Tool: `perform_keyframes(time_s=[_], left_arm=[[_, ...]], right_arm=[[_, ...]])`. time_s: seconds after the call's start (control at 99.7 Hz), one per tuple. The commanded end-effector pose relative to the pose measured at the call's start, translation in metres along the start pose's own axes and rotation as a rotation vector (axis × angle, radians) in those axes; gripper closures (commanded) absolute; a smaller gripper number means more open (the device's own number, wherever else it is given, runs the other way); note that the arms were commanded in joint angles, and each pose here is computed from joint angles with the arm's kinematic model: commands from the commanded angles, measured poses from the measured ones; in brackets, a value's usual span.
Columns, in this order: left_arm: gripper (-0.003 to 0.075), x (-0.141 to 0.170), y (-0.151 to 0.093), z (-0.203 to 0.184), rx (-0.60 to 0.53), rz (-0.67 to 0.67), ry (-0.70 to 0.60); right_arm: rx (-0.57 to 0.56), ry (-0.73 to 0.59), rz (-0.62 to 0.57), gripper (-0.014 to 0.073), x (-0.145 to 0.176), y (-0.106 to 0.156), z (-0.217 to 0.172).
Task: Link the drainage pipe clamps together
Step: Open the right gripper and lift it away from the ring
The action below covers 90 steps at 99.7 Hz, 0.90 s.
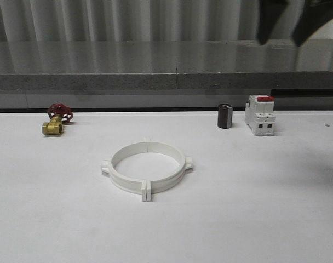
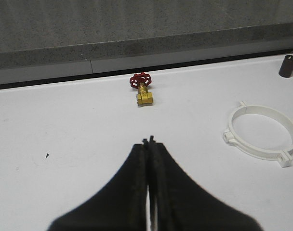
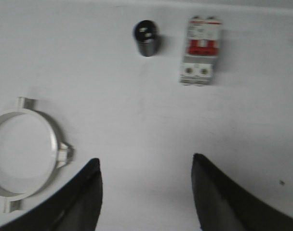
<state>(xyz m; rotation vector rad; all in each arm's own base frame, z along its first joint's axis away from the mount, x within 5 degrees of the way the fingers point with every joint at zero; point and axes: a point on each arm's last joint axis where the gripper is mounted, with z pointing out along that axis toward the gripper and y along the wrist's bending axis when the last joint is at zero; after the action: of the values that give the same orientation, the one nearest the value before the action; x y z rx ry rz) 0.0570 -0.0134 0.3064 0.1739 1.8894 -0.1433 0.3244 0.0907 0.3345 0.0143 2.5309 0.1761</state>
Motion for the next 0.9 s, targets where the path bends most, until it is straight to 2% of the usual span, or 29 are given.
perform_keyframes(time_s=[0.0, 0.181, 0.351, 0.421, 0.562, 0.783, 0.893], left_arm=[[0.0740, -0.014, 0.000, -0.003, -0.005, -0.007, -0.091], [0.0740, -0.014, 0.000, -0.003, -0.005, -0.007, -0.091], [0.0740, -0.014, 0.000, -0.003, -0.005, -0.007, -0.091], [0.0740, -0.014, 0.000, -0.003, -0.005, -0.007, -0.091], [0.0740, -0.014, 0.000, -0.003, -0.005, -0.007, -0.091], [0.0740, -0.014, 0.000, -0.003, -0.005, -0.007, -0.093], [0.0740, -0.014, 0.000, -0.003, -0.005, -0.007, -0.093]], right_arm=[[0.007, -0.171, 0.020, 0.0169, 0.005, -0.026, -0.046], [0.074, -0.217, 0.044, 0.0169, 0.057, -0.064, -0.081], [0.084, -0.240, 0.037, 0.0171, 0.107, -0.072, -0.098], [0.083, -0.250, 0.037, 0.0197, 0.126, -0.074, -0.102], [0.079, -0.278, 0.037, 0.0357, 0.158, -0.078, -0.109], [0.066, -0.386, 0.029, 0.0713, 0.187, -0.081, -0.120], [0.060, -0.430, 0.027, 0.0713, 0.192, -0.081, -0.127]])
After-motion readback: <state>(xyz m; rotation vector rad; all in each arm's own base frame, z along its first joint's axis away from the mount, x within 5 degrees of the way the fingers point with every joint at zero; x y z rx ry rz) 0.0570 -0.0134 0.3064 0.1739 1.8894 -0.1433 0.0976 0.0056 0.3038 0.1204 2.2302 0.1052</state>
